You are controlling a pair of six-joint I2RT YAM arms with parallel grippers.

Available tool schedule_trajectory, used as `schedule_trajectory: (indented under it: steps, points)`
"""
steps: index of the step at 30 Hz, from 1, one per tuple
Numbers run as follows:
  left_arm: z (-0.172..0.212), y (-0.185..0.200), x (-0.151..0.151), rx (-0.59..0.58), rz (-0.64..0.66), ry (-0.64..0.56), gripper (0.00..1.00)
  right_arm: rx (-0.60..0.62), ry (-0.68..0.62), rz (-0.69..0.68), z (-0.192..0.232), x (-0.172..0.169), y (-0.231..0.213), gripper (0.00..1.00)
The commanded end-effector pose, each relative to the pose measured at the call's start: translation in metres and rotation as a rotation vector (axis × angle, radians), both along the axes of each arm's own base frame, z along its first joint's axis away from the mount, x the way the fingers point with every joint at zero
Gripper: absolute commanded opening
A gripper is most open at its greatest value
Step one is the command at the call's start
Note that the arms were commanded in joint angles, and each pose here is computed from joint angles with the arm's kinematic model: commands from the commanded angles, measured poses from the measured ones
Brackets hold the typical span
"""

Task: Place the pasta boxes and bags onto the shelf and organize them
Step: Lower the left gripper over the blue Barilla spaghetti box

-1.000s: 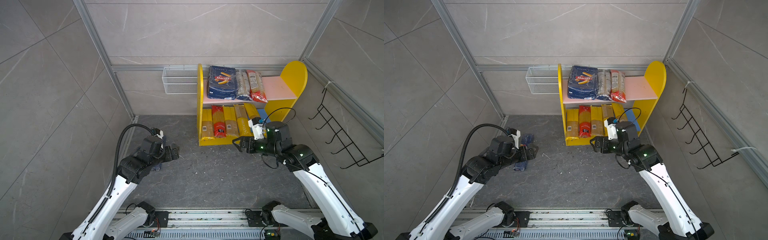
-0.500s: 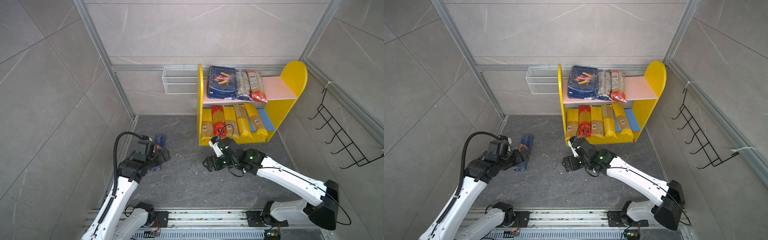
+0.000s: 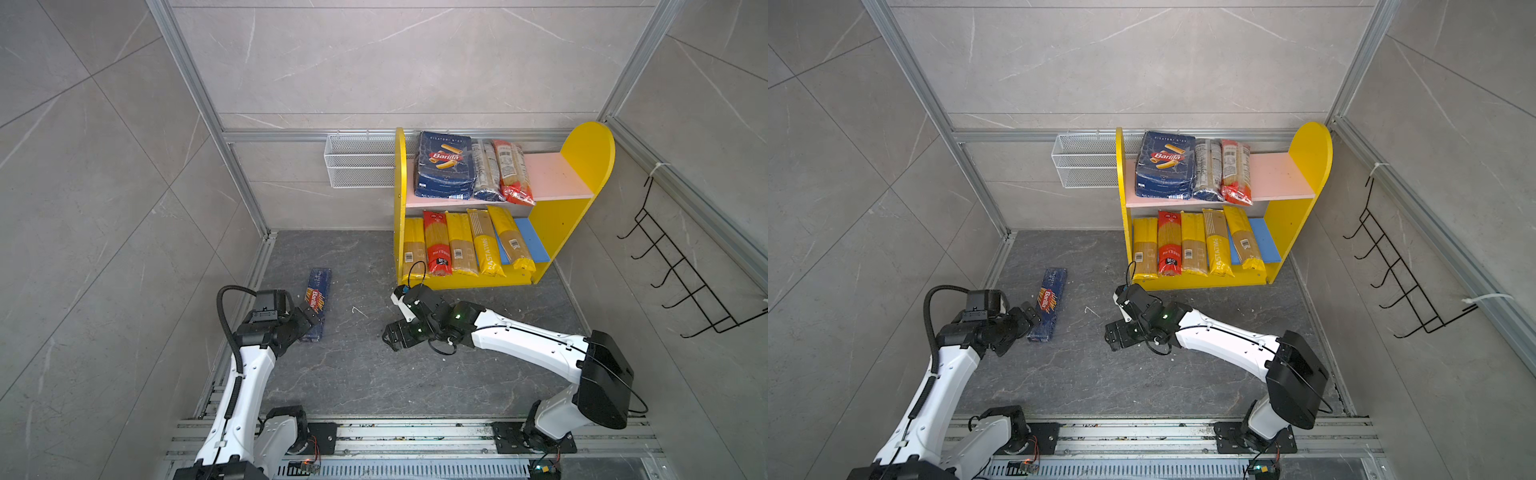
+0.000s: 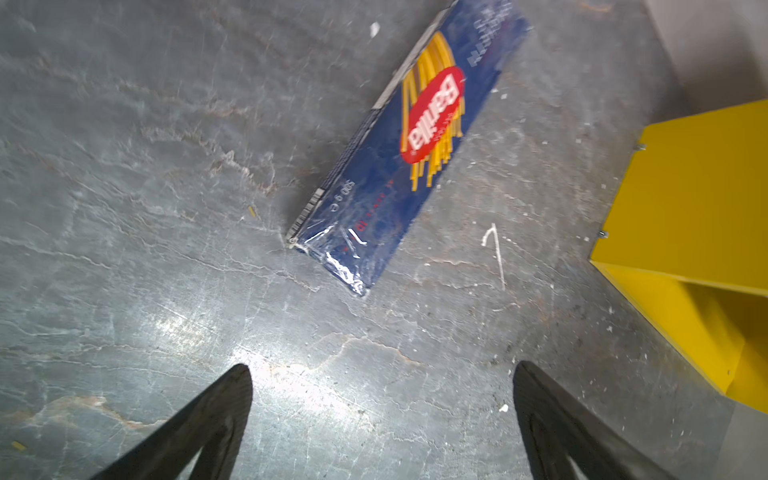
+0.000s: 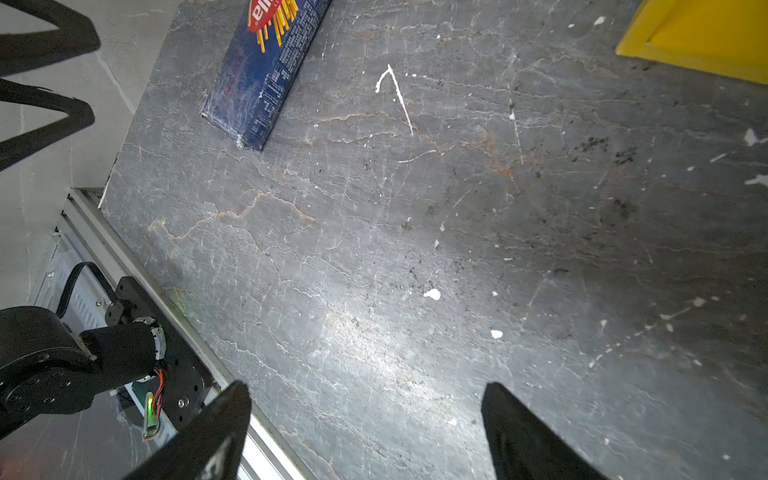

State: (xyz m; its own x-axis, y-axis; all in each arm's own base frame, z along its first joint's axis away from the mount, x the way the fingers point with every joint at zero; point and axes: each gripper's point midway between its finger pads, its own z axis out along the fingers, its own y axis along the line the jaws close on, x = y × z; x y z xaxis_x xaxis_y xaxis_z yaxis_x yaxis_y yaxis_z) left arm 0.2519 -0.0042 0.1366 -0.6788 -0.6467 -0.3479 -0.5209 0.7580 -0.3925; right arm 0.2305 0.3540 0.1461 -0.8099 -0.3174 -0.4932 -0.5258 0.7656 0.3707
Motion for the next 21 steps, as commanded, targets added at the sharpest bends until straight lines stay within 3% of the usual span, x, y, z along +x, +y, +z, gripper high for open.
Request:
schedule_trajectory:
  steps: [1, 11, 21]
  points:
    - [0.001, 0.0, 0.019, -0.033, 0.027, -0.042, 1.0, 0.029, -0.019, 0.031, 0.008, 0.003, 0.014, 0.89]
    - [-0.038, 0.018, 0.042, 0.034, 0.093, -0.001, 1.0, 0.022, -0.007, 0.055, -0.001, 0.005, 0.014, 0.89]
    - [-0.065, 0.03, 0.045, 0.097, 0.123, 0.03, 1.0, 0.04, 0.019, 0.046, -0.006, 0.01, -0.001, 0.89]
